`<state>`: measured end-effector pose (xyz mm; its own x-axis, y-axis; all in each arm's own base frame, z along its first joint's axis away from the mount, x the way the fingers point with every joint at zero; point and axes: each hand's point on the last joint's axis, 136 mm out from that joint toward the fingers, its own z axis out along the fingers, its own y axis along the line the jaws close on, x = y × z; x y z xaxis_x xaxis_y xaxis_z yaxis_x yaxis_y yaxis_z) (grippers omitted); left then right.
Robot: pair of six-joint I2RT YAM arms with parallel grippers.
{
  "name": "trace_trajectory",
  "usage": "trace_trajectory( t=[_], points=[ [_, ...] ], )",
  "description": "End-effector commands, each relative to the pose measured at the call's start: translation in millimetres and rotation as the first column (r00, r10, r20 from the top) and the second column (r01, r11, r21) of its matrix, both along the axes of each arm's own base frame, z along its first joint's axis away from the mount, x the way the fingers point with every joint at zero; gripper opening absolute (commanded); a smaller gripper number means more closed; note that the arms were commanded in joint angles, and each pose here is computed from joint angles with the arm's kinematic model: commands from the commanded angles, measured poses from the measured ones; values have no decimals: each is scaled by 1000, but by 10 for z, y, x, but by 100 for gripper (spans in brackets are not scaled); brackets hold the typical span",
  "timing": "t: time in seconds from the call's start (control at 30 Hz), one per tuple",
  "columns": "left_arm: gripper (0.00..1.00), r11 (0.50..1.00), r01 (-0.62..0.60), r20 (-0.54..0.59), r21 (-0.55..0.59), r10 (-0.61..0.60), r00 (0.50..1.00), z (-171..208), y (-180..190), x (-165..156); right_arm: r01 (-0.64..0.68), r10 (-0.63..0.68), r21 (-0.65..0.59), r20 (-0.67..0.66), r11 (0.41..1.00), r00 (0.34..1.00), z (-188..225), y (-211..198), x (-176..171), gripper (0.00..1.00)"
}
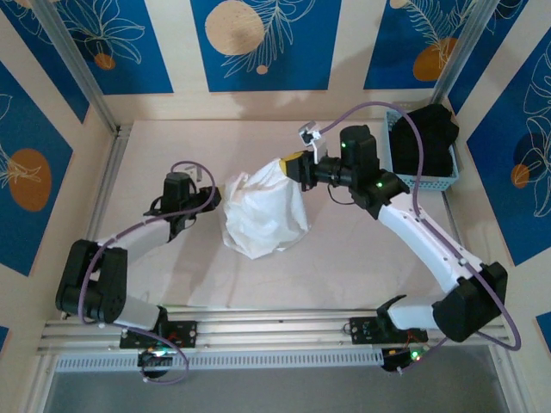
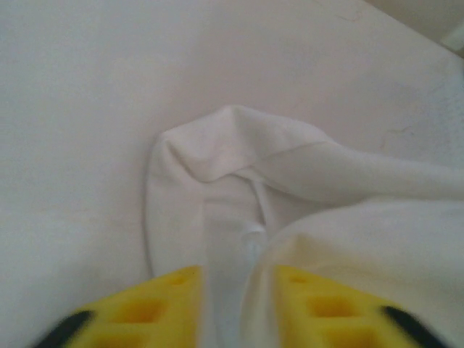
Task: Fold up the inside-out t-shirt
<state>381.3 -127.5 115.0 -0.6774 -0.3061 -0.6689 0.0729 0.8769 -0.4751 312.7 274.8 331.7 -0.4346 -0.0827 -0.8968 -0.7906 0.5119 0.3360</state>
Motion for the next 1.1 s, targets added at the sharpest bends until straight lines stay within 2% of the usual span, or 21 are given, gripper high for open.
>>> trace_trajectory(
  t=[0.0,0.1,0.2,0.4,0.53,0.6,0.7,0.77,0.83,0.87,0.97,1.07],
  points=[
    [50,997,-65,54,48,62,997,175,163,-136,-19,19,11,4,1000,1000,-40,47,12,0],
    [61,998,-48,139,47,41,989,430,135,-233,-38,38,-8,1,999,999,-157,51,-16,0],
    [68,996,65,185,60,-75,980,645,-123,-280,-51,50,-15,-26,999,998,-303,50,-59,0],
    [69,950,301,101,78,-308,946,557,-773,-269,-39,39,-14,-45,999,998,-376,30,-76,0],
    [66,923,377,33,83,-380,924,360,-1046,-201,-30,29,-14,-35,999,999,-337,11,-70,0],
    [59,915,396,11,76,-398,917,274,-1137,-132,-28,28,-13,-32,1000,999,-319,7,-70,0],
    [35,923,374,-12,90,-375,927,213,-1170,58,-14,13,-19,-22,1000,1000,-284,-18,-59,0],
    [20,934,343,17,101,-346,938,353,-1109,204,39,-39,-47,7,998,999,-210,-111,-22,0],
    [4,952,298,91,72,-304,948,676,-974,351,111,-107,-51,65,993,992,-35,-281,8,0],
    [0,963,264,139,44,-268,953,885,-859,427,143,-140,-31,96,989,986,89,-382,11,0],
    [0,981,171,296,-86,-139,945,1565,-439,559,151,-165,79,213,985,963,497,-582,-153,0],
    [0,958,140,447,-249,-15,895,2133,-69,515,107,-138,120,294,987,946,586,-596,-337,0]
  ],
)
